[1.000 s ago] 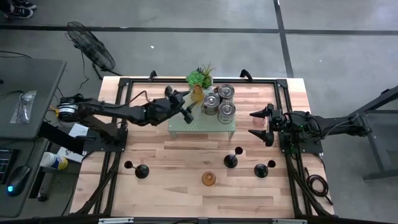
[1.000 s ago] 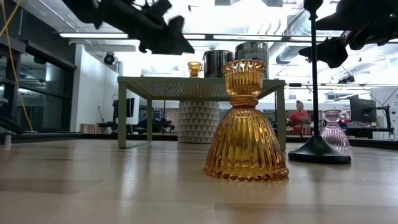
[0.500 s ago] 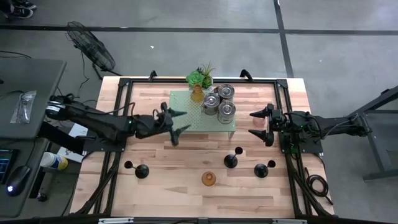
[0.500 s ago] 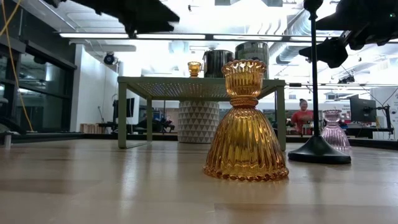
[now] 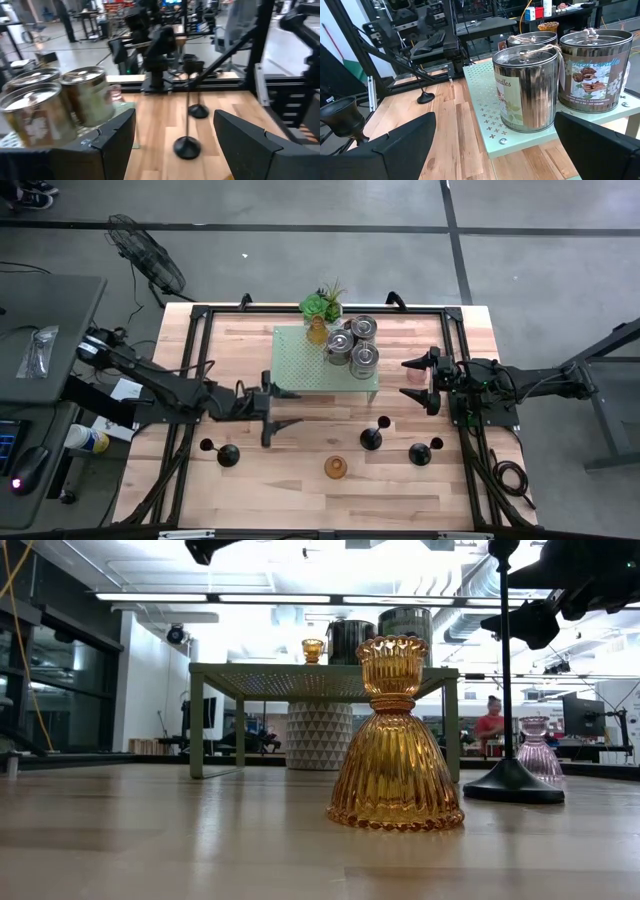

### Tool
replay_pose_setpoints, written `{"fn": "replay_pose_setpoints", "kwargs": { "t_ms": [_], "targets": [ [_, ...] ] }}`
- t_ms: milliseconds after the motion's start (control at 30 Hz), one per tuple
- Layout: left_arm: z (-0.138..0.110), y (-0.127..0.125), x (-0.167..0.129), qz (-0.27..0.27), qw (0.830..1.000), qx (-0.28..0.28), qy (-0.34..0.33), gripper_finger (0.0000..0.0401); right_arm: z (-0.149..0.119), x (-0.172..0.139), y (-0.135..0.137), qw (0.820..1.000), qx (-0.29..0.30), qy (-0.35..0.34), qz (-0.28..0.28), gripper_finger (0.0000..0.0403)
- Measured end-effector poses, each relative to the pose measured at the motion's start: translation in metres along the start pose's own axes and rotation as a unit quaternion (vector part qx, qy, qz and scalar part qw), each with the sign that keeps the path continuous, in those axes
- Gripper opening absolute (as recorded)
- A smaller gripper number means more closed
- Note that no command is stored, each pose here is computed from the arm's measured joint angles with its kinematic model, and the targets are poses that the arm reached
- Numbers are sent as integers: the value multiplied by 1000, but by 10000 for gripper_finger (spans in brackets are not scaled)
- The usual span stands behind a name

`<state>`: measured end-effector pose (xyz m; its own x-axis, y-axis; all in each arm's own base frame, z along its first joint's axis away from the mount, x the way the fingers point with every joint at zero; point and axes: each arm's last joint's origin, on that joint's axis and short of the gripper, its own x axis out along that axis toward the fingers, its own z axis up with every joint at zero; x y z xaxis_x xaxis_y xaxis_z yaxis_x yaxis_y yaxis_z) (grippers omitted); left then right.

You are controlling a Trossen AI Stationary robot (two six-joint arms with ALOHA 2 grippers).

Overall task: Pick & Place candle stick holders
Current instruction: Put the gold glass candle holder on the shelf

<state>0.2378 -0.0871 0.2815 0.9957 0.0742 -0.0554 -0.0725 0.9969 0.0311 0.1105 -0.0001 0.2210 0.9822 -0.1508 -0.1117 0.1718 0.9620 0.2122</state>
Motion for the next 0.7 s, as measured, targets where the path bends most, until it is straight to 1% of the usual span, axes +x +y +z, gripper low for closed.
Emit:
{"fn": "replay_pose_setpoints", "kwargs": {
  "t_ms": [133,500,700],
  "targets": [
    [0,-6,-2,-11,1000,1,0,262,0,0,0,1000,0,0,0,400],
    [-8,-9,5,-9,1000,1,11,262,0,0,0,1000,0,0,0,400],
    [-11,-14,15,-9,1000,-13,-16,262,0,0,0,1000,0,0,0,400]
  ]
}}
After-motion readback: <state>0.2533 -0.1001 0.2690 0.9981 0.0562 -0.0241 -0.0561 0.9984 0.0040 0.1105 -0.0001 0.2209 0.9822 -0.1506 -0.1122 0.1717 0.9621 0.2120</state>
